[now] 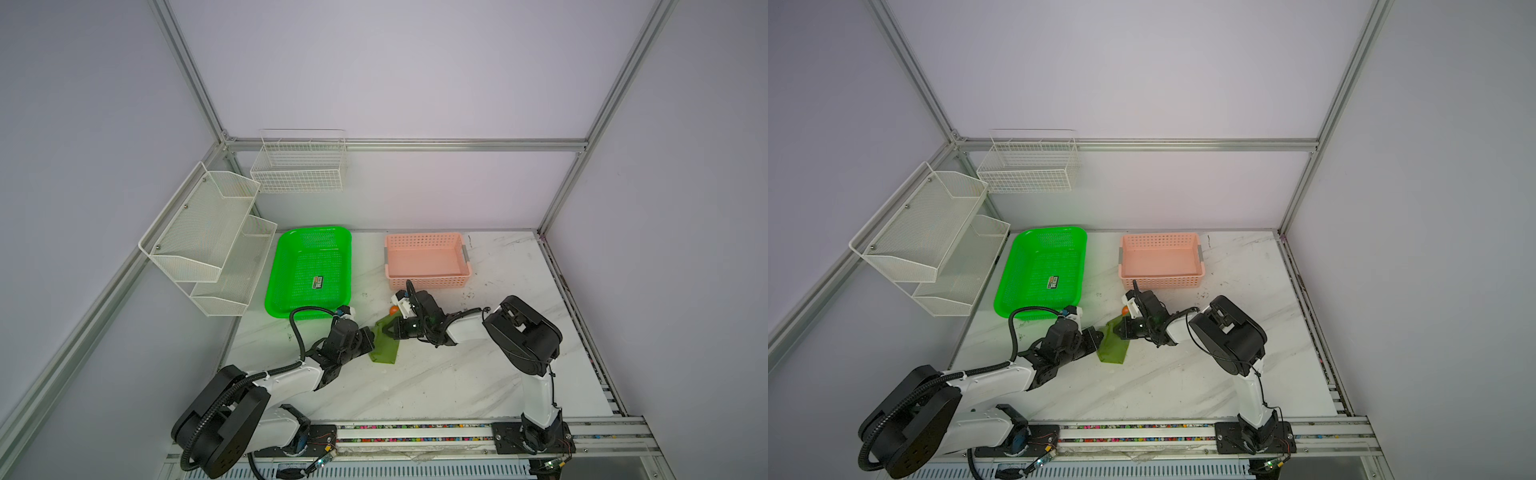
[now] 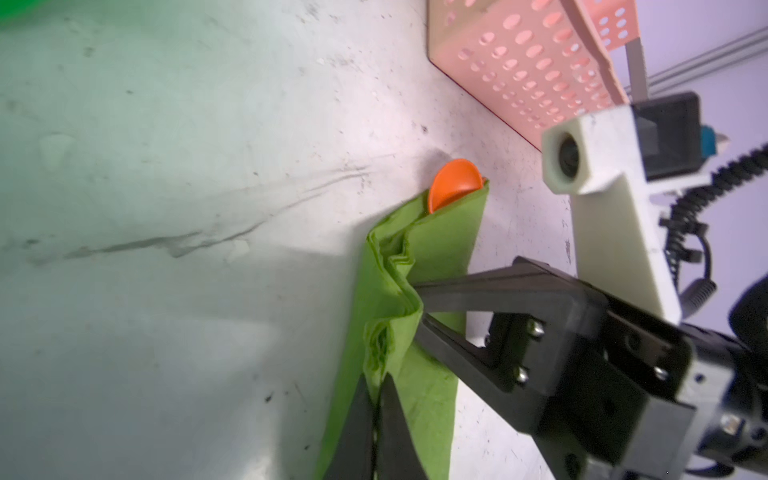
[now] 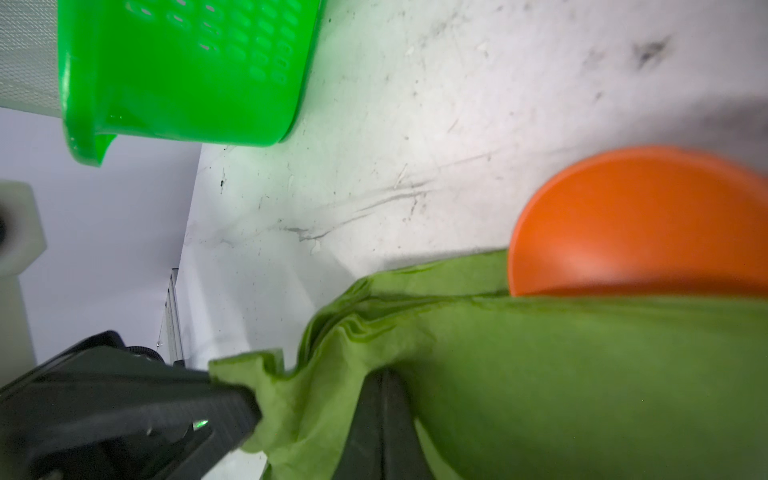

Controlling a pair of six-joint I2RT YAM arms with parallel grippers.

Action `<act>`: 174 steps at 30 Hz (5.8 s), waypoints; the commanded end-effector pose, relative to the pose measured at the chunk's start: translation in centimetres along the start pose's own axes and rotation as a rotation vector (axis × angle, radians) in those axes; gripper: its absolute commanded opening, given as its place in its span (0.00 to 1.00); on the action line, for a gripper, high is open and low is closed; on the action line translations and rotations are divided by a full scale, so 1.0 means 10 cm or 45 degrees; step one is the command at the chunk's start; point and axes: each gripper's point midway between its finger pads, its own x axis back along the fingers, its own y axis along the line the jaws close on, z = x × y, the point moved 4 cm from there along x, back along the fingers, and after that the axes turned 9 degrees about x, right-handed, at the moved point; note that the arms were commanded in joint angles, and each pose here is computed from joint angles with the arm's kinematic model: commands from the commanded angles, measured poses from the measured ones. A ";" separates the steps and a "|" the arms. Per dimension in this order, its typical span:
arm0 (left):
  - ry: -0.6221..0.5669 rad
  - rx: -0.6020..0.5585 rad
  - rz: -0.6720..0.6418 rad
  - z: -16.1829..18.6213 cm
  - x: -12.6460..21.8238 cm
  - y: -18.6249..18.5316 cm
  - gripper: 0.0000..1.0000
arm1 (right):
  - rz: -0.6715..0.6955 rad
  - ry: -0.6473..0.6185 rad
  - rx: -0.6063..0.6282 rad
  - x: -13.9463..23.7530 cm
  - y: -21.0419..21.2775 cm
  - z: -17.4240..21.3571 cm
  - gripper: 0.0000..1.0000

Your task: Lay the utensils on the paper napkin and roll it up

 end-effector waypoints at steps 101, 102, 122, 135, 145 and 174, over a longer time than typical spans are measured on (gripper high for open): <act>-0.054 -0.276 -0.028 0.57 0.22 -0.35 0.00 | 0.299 0.212 -0.267 0.56 0.49 0.10 0.46; -0.061 -0.287 -0.024 0.57 0.22 -0.36 0.00 | 0.300 0.212 -0.269 0.56 0.50 0.10 0.46; -0.079 -0.392 0.108 0.59 0.37 -0.50 0.00 | 0.275 0.366 -0.274 0.39 0.58 0.20 0.45; -0.072 -0.426 0.092 0.61 0.33 -0.51 0.00 | 0.268 0.434 -0.261 0.34 0.58 0.32 0.41; -0.027 -0.457 0.102 0.68 0.25 -0.56 0.00 | 0.257 0.461 -0.249 0.29 0.58 0.36 0.23; -0.229 -0.451 0.284 0.33 0.84 -0.74 0.46 | 0.213 0.502 -0.246 0.26 0.56 0.47 0.00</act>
